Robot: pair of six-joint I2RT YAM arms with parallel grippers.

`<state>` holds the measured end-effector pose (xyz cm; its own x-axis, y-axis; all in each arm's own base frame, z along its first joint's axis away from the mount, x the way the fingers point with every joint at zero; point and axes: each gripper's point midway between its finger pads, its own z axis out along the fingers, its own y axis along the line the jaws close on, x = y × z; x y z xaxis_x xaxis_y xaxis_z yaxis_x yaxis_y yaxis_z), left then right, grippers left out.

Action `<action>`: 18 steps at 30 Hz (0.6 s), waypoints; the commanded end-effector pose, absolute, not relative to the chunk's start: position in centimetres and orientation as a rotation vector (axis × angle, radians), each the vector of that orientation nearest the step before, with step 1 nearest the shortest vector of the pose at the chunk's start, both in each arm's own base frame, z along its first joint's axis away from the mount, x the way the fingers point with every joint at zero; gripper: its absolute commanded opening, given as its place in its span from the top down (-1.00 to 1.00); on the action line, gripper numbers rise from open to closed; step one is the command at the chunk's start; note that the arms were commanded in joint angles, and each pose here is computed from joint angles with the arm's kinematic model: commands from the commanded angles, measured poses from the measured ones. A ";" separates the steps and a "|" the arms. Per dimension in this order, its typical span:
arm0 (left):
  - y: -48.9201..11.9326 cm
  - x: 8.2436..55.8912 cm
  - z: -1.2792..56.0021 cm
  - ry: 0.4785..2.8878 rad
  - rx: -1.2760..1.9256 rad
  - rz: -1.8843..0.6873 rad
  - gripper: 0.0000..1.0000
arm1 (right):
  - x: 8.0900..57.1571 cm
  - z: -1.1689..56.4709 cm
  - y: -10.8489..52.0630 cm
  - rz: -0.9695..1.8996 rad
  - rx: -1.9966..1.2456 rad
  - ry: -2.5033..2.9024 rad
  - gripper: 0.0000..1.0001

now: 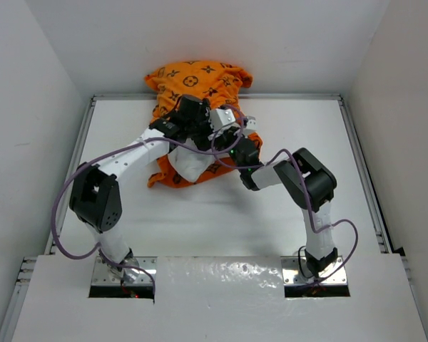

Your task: Put the pillow into the pillowcase

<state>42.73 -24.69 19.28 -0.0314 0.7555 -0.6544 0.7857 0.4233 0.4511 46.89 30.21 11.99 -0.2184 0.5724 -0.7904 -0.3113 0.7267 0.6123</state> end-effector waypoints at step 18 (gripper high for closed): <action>-17.9 54.0 26.4 1.674 0.839 0.221 1.00 | 40.8 19.2 20.8 0.949 -0.003 1.585 0.09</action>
<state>47.62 -24.24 17.95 -0.0723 0.6710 -0.7380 0.7224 0.5454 0.4251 42.96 20.57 17.04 -0.2717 0.6068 -0.7470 -0.3916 0.6393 0.6618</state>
